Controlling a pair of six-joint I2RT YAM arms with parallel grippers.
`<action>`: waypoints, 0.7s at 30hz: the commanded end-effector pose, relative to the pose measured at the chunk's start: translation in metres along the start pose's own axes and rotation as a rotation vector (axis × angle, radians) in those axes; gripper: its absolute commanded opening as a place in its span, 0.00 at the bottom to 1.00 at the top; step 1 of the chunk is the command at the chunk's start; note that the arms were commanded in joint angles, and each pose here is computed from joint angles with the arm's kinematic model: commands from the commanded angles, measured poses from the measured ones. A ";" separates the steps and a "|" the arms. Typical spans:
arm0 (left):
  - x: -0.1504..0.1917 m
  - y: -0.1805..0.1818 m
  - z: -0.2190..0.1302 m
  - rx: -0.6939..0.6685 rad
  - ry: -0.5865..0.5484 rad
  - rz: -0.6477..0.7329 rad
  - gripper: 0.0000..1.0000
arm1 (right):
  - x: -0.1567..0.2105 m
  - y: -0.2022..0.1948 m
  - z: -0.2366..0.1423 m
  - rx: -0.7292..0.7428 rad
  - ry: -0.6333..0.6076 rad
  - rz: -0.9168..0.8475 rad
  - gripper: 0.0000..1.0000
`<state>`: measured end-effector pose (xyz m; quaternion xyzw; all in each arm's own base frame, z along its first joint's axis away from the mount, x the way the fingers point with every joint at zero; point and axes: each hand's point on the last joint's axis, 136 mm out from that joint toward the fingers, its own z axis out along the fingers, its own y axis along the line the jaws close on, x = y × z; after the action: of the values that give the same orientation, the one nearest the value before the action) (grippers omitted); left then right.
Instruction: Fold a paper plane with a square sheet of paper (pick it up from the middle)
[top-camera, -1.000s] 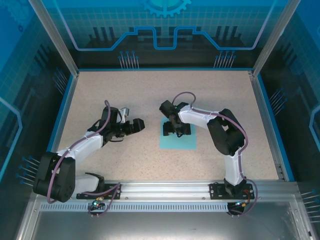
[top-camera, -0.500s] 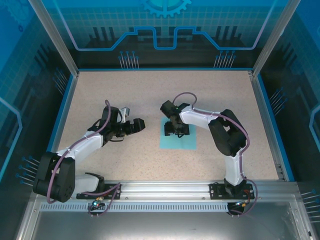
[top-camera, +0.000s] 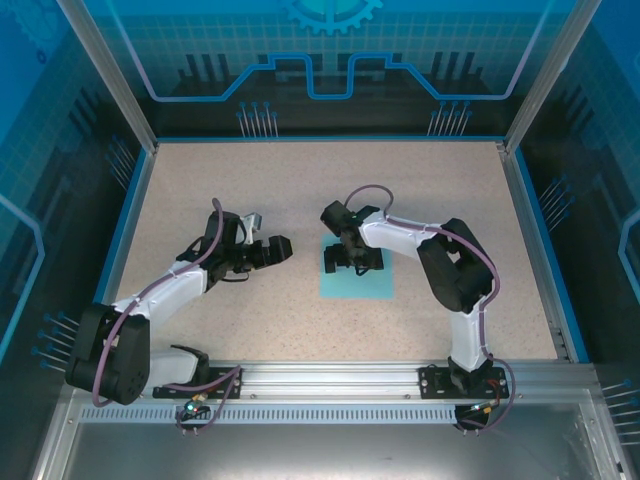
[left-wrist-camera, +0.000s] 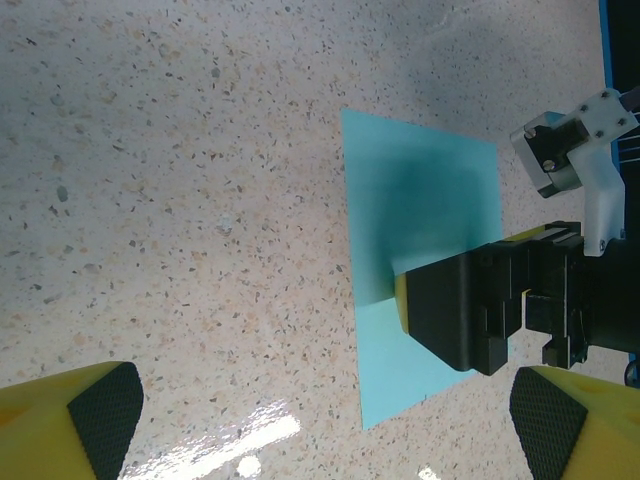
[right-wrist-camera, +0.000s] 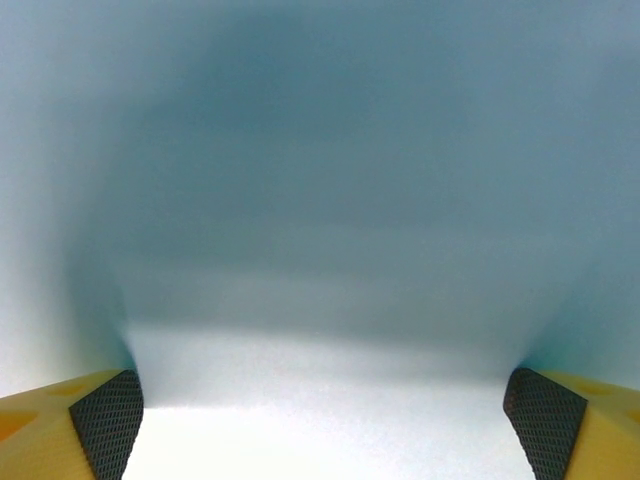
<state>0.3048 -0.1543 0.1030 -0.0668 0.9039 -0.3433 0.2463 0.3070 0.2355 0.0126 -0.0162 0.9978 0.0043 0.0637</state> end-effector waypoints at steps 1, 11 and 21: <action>-0.003 -0.007 0.000 0.015 0.006 0.038 0.98 | 0.017 -0.013 0.024 0.061 0.086 0.032 0.99; -0.004 -0.008 0.000 0.016 0.005 0.037 0.98 | 0.045 -0.011 0.064 0.028 0.178 0.048 0.86; -0.004 -0.009 -0.001 0.019 0.000 0.032 0.98 | 0.013 0.005 0.021 -0.061 0.068 -0.011 0.59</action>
<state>0.3045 -0.1549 0.1028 -0.0660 0.9041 -0.3434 0.2456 0.3097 0.2369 0.0112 -0.0148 0.9972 0.0133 0.0715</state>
